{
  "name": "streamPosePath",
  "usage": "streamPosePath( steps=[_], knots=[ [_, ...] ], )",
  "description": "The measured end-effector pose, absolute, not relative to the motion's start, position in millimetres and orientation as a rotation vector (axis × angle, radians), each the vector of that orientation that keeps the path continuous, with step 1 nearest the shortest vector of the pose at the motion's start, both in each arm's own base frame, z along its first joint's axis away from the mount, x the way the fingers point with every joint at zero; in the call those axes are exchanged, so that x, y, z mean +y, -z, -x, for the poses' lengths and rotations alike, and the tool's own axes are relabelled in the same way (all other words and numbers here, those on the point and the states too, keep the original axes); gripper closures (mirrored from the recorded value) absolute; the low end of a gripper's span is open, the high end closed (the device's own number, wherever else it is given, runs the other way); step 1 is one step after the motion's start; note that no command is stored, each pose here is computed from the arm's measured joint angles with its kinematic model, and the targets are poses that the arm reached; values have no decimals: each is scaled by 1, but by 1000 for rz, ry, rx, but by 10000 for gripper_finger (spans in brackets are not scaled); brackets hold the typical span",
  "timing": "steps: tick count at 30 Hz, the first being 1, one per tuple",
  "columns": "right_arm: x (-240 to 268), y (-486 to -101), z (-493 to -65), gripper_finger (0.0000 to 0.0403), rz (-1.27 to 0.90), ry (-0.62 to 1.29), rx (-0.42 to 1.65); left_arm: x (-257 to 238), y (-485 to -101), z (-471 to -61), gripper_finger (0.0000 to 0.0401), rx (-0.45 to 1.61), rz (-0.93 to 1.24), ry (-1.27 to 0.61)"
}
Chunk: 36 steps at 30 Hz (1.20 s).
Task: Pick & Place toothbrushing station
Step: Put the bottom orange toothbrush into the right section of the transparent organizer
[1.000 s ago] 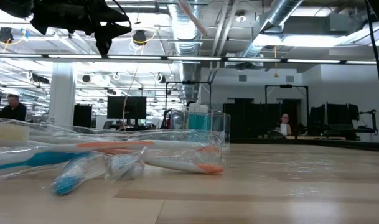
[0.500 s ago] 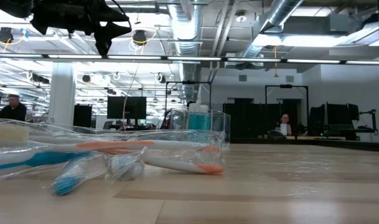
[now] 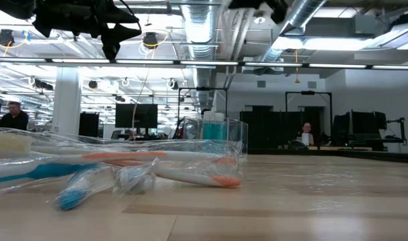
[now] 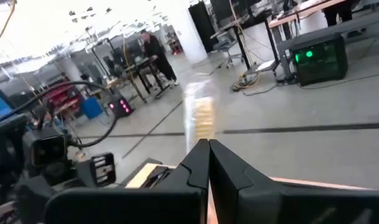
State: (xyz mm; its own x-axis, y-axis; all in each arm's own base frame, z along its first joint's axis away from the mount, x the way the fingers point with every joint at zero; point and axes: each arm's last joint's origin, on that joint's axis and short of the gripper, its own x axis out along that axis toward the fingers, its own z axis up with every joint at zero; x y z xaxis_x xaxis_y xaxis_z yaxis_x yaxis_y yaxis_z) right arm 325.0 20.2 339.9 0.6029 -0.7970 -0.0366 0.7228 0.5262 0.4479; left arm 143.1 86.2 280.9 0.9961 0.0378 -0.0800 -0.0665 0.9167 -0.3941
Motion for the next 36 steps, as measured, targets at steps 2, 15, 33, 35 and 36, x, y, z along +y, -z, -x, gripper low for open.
streamPosePath(
  steps=[2,15,33,35,36],
  knots=[
    [17,-330,-322,403,-449,901,-178,86,-281,-143,270,73,410,-55],
    [-22,-264,-320,403,-478,864,-162,86,-280,-143,270,74,405,-61],
    [-51,-213,-337,403,-509,795,-240,90,-275,-149,270,107,395,-59],
    [-51,-209,-339,403,-513,793,-244,90,-274,-149,270,108,393,-59],
    [-51,-208,-339,403,-520,793,-244,91,-274,-149,270,108,393,-59]
  ],
)
